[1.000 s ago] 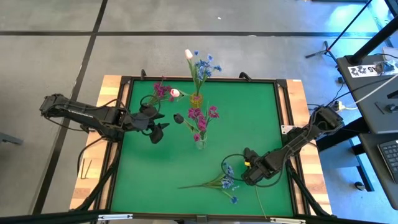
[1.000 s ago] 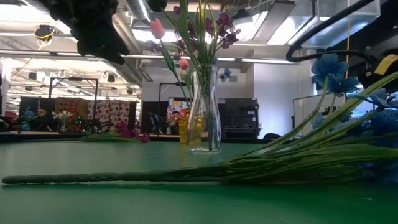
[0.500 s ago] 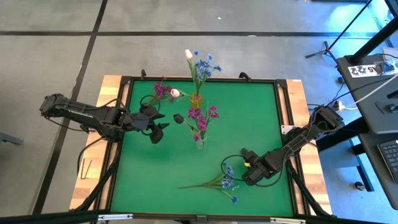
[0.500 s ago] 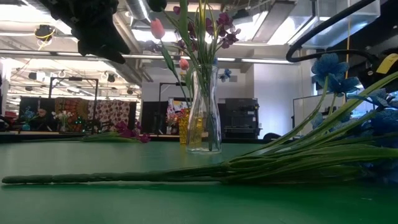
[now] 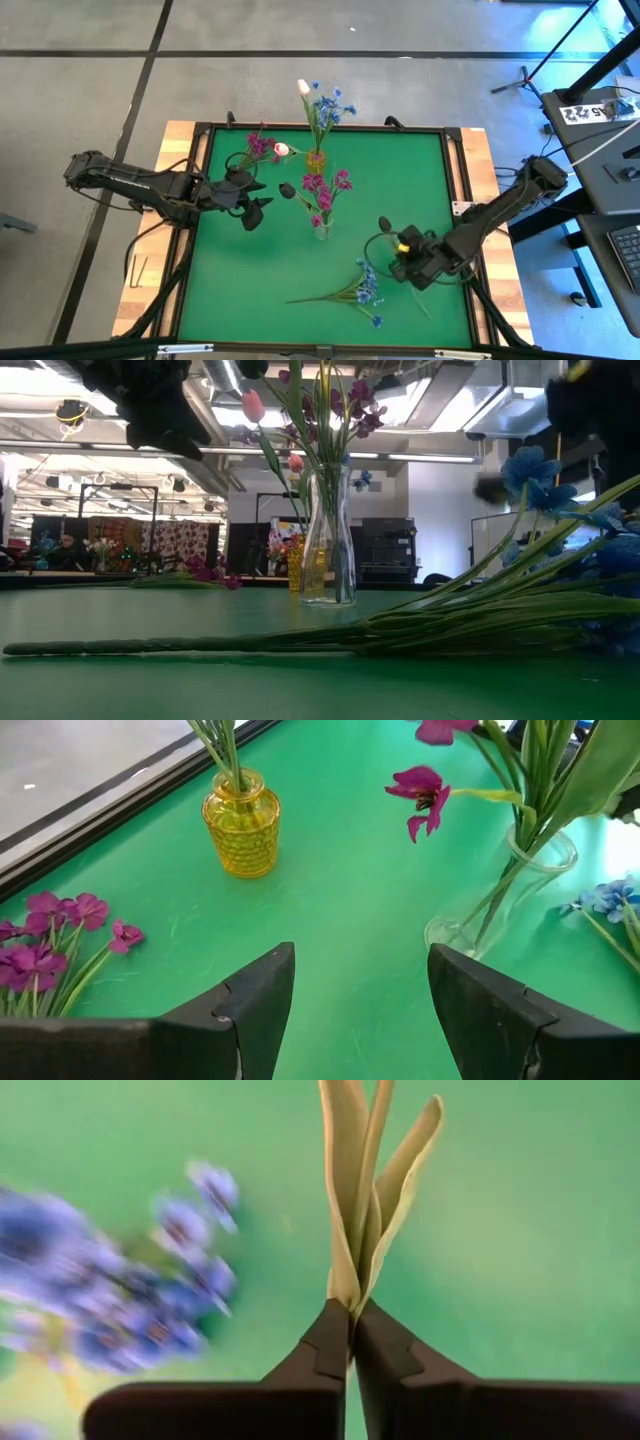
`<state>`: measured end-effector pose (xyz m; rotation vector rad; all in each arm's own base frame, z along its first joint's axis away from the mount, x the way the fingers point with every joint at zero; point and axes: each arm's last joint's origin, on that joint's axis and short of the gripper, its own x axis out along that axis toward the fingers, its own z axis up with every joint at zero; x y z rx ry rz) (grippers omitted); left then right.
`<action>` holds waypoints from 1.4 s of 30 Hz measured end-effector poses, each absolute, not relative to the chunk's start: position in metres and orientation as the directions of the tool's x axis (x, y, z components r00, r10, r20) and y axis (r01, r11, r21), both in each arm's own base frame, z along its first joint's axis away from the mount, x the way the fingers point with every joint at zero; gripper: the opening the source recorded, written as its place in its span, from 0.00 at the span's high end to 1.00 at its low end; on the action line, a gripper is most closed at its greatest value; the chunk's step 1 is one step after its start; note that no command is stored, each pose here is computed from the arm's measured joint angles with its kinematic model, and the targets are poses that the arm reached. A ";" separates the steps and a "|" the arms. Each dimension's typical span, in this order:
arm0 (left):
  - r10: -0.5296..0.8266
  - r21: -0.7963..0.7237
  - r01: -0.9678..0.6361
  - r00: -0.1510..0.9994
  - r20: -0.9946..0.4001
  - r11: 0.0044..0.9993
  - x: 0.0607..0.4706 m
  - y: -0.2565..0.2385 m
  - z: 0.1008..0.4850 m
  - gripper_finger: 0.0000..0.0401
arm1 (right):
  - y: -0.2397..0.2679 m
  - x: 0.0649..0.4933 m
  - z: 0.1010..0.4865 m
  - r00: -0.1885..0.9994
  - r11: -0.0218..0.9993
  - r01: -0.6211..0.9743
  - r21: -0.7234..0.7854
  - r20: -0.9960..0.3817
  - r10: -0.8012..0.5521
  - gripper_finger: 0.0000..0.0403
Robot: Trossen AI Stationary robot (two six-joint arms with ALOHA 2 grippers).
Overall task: Sort flowers into vase by color
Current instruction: Put the black flower into the transparent vase
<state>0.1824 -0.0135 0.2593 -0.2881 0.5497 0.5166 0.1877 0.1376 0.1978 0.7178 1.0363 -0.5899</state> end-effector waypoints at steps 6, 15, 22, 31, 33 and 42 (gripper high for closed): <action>0.385 -0.119 -0.522 0.747 -0.542 0.845 0.184 -0.014 0.261 0.44 | 0.119 0.177 0.240 0.664 0.669 0.642 0.375 -0.709 -0.240 0.97; 0.384 -0.122 -0.519 0.752 -0.535 0.846 0.185 -0.014 0.262 0.44 | 0.113 0.199 0.295 0.896 0.860 0.425 0.283 -0.263 -0.357 0.98; 0.387 -0.121 -0.521 0.751 -0.535 0.845 0.185 -0.014 0.262 0.44 | 0.099 0.221 0.322 0.945 0.931 0.326 0.163 -0.076 -0.317 0.97; 0.407 -0.110 -0.536 0.745 -0.528 0.837 0.184 -0.013 0.262 0.44 | 0.083 0.264 0.323 0.977 0.983 0.181 -0.020 0.114 -0.178 0.97; 0.406 -0.112 -0.535 0.746 -0.528 0.838 0.185 -0.013 0.262 0.44 | 0.079 0.269 0.323 0.978 0.985 0.169 -0.033 0.131 -0.163 0.97; 0.403 -0.111 -0.533 0.745 -0.531 0.839 0.184 -0.013 0.262 0.44 | 0.066 0.274 0.325 0.973 0.982 0.175 -0.074 0.167 -0.160 0.97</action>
